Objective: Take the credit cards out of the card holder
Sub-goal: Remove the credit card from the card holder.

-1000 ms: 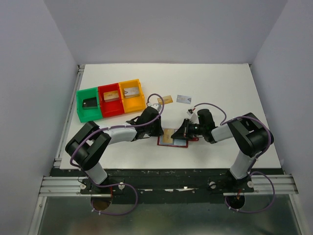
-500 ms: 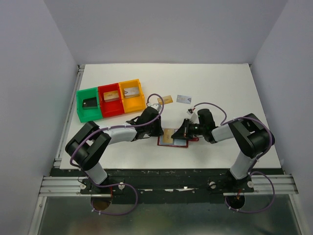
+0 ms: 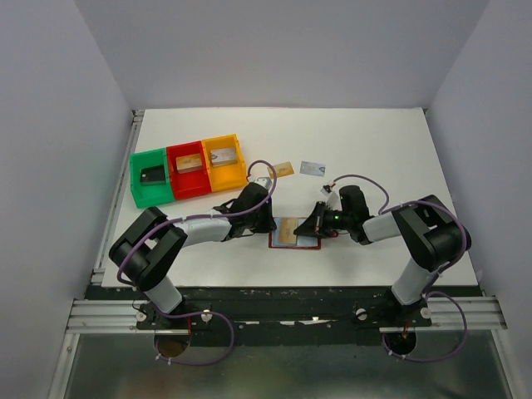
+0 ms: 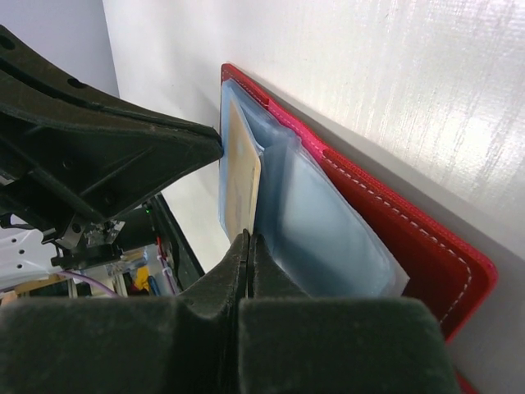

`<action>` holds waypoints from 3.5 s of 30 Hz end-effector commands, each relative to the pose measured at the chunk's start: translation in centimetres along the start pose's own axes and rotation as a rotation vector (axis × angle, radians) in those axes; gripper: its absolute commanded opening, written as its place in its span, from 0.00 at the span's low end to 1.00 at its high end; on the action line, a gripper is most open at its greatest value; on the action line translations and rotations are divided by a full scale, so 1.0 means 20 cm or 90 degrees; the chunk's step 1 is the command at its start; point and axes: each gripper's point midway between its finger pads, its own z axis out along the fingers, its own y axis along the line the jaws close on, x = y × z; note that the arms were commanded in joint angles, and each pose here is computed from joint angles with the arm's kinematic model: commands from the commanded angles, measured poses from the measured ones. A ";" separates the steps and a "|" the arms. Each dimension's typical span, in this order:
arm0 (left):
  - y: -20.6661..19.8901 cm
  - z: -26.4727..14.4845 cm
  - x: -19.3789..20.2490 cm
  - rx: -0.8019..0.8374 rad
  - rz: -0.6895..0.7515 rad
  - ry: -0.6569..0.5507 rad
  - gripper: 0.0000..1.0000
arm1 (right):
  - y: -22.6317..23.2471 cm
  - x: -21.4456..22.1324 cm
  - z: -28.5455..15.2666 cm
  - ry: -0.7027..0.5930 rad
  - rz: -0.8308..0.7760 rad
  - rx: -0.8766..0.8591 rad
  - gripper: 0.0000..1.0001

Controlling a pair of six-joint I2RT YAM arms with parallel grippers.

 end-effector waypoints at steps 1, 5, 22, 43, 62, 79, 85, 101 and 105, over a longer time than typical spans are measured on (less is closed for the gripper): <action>0.11 -0.01 0.09 -0.051 -0.006 0.030 0.00 | -0.03 0.01 -0.03 -0.004 -0.008 0.008 0.02; 0.10 -0.01 0.10 -0.046 -0.006 0.031 0.00 | -0.02 0.01 -0.03 -0.003 -0.005 0.004 0.12; 0.08 0.03 0.14 -0.024 -0.012 0.049 0.00 | 0.04 -0.02 0.01 0.008 0.027 -0.044 0.33; 0.09 0.03 0.14 -0.033 -0.014 0.048 0.00 | -0.03 -0.01 -0.01 0.003 0.012 0.007 0.41; 0.09 -0.08 0.00 -0.052 -0.015 -0.032 0.00 | 0.00 -0.03 -0.02 -0.004 0.000 0.004 0.41; -0.03 -0.03 -0.01 0.025 0.008 -0.020 0.00 | 0.06 -0.05 0.00 0.007 -0.002 -0.031 0.41; 0.01 0.00 0.03 0.006 0.006 0.003 0.00 | 0.05 -0.05 0.00 0.013 0.001 -0.031 0.41; 0.07 0.01 0.07 -0.027 -0.001 0.016 0.00 | 0.02 -0.04 -0.01 0.001 -0.003 -0.009 0.46; 0.07 -0.02 0.04 -0.033 -0.004 -0.008 0.00 | 0.04 -0.05 -0.03 -0.006 -0.011 -0.006 0.47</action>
